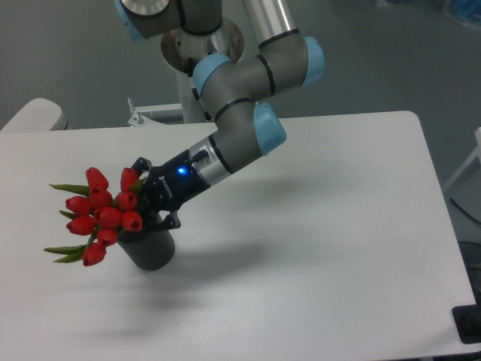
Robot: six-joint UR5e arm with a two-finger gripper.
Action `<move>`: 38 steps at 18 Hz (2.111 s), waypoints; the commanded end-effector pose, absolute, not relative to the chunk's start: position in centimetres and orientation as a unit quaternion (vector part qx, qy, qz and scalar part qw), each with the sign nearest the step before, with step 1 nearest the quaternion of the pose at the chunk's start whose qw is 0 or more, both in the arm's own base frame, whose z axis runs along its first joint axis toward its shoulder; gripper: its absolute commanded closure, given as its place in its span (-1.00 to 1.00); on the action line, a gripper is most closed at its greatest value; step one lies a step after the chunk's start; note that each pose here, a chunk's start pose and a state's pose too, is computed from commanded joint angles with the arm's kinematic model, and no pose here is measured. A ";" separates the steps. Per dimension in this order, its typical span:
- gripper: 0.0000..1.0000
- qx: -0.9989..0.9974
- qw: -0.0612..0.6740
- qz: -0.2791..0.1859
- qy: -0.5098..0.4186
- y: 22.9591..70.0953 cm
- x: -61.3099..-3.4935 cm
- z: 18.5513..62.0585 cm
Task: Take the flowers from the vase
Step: 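Close the gripper around the tulip stems at the vase rim, then lift the gripped tulips up and out of the black vase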
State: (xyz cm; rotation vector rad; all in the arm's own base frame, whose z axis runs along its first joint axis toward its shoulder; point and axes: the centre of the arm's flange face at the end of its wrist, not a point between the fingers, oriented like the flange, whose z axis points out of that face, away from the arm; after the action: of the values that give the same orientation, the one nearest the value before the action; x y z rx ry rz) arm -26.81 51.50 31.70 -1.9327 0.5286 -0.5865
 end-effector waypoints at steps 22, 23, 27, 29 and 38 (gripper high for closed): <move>0.89 -0.729 0.617 -0.281 0.098 47.8 -31.5 42.8; 0.89 -0.727 0.619 -0.284 0.090 47.7 -32.1 43.5; 0.89 -0.725 0.617 -0.300 0.059 47.7 -33.8 47.5; 0.89 -0.718 0.624 -0.303 0.053 47.6 -34.6 49.6; 0.89 -0.711 0.646 -0.272 0.048 47.4 -41.7 51.7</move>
State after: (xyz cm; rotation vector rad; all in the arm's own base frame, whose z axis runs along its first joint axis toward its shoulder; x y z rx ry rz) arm -41.70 47.37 51.66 -1.6180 0.1092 -0.6196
